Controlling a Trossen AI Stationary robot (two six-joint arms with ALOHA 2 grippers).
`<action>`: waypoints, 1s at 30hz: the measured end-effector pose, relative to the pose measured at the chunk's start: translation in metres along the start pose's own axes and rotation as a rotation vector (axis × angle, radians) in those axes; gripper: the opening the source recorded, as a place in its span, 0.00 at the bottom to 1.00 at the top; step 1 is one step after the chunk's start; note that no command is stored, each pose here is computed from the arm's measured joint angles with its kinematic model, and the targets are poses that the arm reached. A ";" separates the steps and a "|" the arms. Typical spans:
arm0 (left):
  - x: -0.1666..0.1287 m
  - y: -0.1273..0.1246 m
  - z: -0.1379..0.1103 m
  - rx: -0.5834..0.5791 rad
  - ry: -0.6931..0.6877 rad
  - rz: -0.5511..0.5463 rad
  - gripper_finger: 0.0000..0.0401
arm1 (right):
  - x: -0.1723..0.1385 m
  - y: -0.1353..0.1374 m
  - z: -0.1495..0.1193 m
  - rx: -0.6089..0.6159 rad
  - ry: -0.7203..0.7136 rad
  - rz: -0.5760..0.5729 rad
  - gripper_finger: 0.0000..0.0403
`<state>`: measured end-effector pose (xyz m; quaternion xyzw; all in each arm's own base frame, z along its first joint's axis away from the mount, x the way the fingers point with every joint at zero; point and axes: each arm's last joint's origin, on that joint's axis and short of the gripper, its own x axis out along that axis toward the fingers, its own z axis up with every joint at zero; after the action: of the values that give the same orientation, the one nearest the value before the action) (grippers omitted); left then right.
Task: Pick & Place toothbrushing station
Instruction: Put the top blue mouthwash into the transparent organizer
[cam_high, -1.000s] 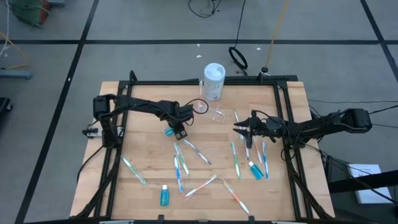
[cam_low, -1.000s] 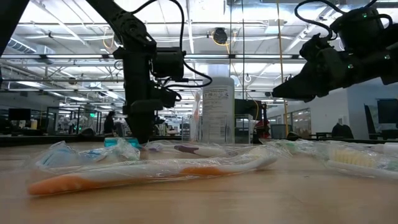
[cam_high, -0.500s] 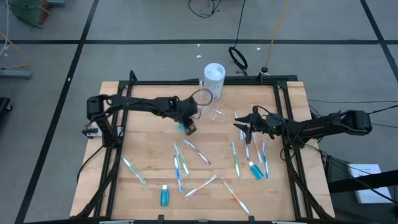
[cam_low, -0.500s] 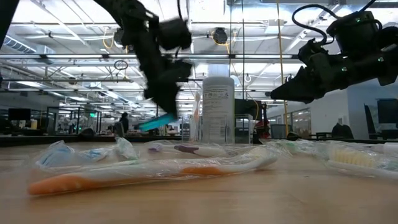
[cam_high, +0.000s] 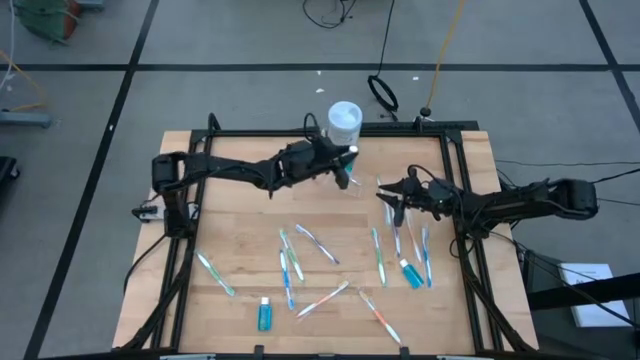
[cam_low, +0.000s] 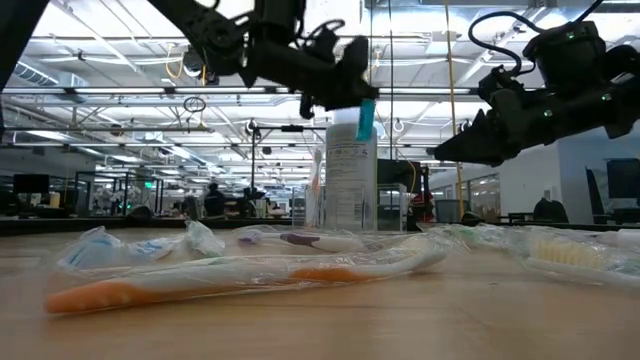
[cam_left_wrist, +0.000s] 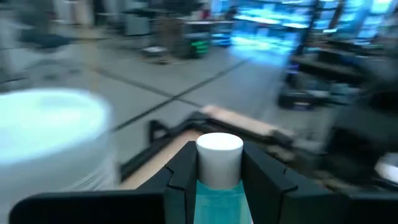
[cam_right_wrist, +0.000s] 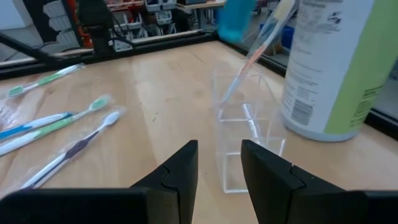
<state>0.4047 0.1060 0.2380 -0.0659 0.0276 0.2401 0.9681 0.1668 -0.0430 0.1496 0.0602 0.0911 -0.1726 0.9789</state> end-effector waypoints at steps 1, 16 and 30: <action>0.003 0.002 -0.007 0.005 0.011 0.056 0.24 | 0.000 -0.001 0.000 0.001 -0.003 -0.005 0.28; 0.022 -0.003 -0.091 0.000 0.174 0.257 0.24 | 0.000 -0.005 0.002 0.009 -0.016 -0.026 0.28; 0.020 -0.003 -0.100 0.025 0.251 0.269 0.40 | 0.000 -0.005 0.002 0.009 -0.016 -0.026 0.28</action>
<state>0.4213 0.0988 0.1378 -0.0791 0.1596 0.3572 0.9169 0.1657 -0.0477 0.1508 0.0621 0.0834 -0.1861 0.9770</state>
